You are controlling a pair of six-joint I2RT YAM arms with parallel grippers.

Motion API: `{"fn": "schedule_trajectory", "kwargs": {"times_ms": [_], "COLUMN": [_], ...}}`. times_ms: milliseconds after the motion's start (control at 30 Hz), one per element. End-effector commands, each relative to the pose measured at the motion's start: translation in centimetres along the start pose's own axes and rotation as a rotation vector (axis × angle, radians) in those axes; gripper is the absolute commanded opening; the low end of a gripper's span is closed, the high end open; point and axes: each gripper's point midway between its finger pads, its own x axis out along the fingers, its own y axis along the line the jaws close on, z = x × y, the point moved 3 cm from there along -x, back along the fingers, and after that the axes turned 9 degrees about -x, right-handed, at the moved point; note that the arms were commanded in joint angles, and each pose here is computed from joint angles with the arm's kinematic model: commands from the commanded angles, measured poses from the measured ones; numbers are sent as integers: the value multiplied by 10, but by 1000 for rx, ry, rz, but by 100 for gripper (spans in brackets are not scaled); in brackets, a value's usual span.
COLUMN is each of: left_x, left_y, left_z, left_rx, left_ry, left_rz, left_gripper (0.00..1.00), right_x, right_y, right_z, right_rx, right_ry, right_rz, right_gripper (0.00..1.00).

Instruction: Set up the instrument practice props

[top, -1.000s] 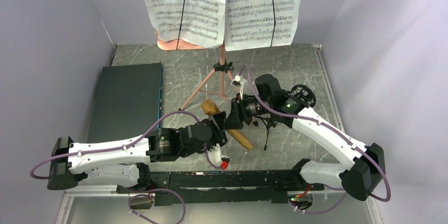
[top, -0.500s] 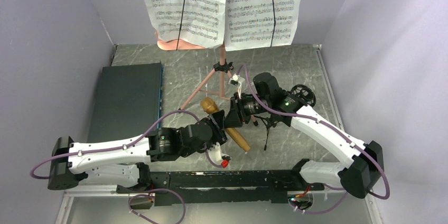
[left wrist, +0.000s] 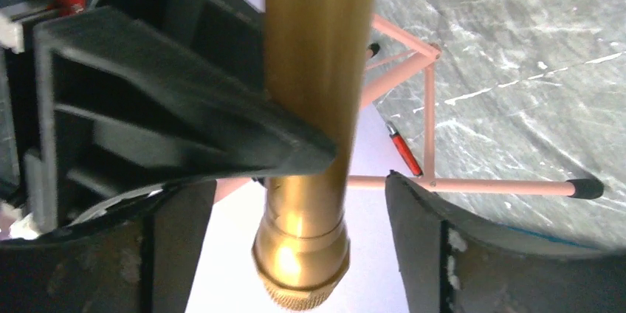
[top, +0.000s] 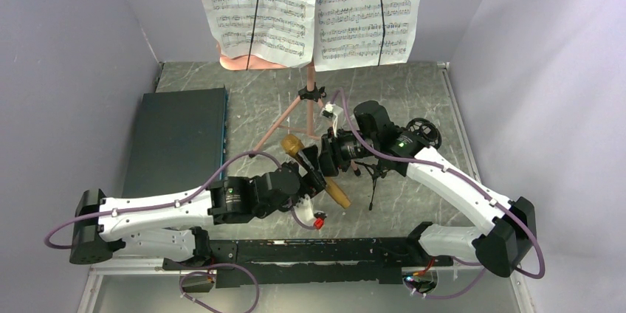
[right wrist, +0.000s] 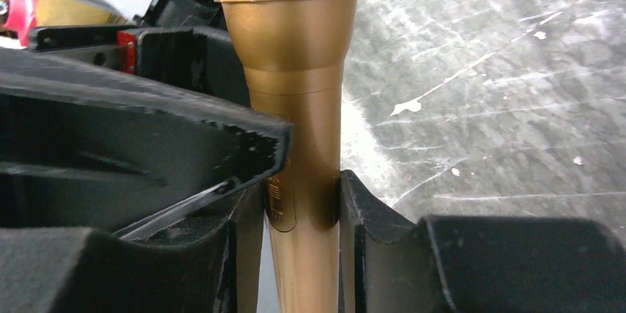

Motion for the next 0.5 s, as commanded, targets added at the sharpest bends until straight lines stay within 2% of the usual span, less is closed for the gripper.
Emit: {"fn": "schedule_trajectory", "kwargs": {"times_ms": [0,167,367,467], "left_x": [-5,-15,-38,-49], "left_y": [34,42,45,44], "left_z": [5,3,12,19], "left_rx": [-166,-318,-593,-740], "left_ry": [-16,-52,-234,-336], "left_rz": [95,147,213,222], "left_gripper": [94,94,94,94], "right_x": [-10,-17,-31,-44], "right_y": [4,1,-1,3], "right_z": [36,41,48,53], "right_rx": [-108,-117,-132,-161], "right_ry": [-119,-159,-216,-284], "right_rz": [-60,-120,-206,-242], "right_gripper": [0,0,0,0]}}
